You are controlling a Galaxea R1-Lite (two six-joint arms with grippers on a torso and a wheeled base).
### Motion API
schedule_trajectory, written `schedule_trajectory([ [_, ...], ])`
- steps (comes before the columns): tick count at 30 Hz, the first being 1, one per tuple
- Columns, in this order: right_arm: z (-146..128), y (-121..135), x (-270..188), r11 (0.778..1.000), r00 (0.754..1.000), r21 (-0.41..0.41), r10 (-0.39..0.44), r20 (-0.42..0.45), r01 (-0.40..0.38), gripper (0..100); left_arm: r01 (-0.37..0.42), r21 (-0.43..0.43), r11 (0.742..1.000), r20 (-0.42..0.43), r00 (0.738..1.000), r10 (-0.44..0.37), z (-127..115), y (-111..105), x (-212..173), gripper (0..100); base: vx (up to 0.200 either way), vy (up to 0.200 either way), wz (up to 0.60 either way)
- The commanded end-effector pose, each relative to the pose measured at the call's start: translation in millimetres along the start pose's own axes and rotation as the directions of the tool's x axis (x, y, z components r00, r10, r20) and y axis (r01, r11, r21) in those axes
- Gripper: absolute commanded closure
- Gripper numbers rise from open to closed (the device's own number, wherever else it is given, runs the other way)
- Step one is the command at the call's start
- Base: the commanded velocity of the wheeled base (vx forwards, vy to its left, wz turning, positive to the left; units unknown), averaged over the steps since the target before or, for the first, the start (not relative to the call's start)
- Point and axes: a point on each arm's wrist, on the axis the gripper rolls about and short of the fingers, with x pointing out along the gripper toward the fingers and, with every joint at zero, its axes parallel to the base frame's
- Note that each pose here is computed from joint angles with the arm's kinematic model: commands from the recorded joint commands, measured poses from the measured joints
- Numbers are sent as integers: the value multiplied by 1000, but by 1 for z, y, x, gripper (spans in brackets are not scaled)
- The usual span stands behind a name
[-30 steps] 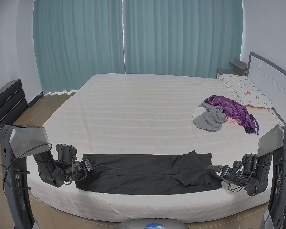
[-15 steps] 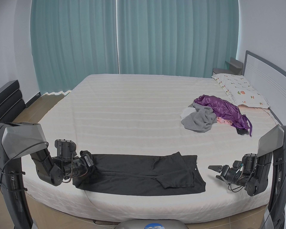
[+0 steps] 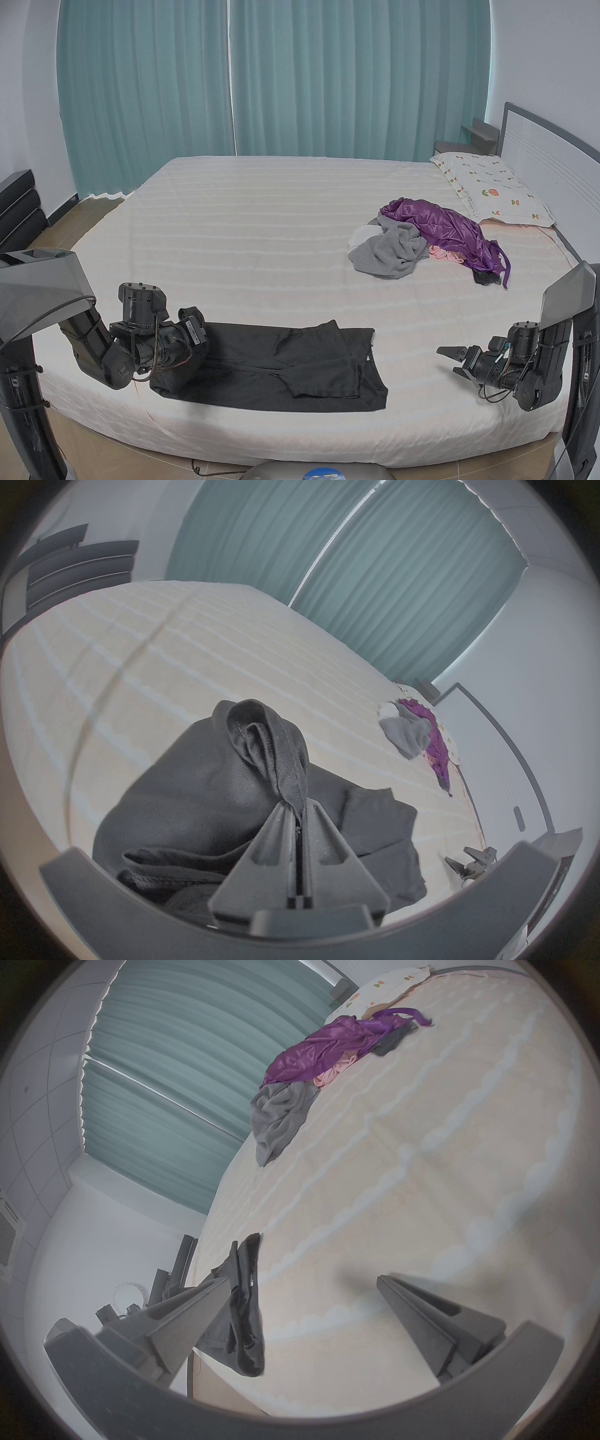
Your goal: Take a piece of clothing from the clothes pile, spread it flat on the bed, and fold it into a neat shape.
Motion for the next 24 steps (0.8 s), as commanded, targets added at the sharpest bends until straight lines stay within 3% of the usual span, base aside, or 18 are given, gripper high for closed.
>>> schedule_trajectory([
  [1,1,1,0,1000,1000,-8,8,8,-8,0,44,17,999,12,999,-44,4,-18,-7,100,0,-200,0],
  [11,1,1,0,1000,1000,-8,8,8,-8,0,73,57,996,-61,996,-69,-7,-44,5,100,0,-200,0],
  [18,0,1,0,1000,1000,-8,8,6,-8,0,38,56,998,-47,998,-35,-17,-58,26,100,0,-200,0],
  [24,0,1,0,1000,1000,-8,8,6,-8,0,42,70,997,-81,996,-36,-24,-68,29,100,0,0,0],
])
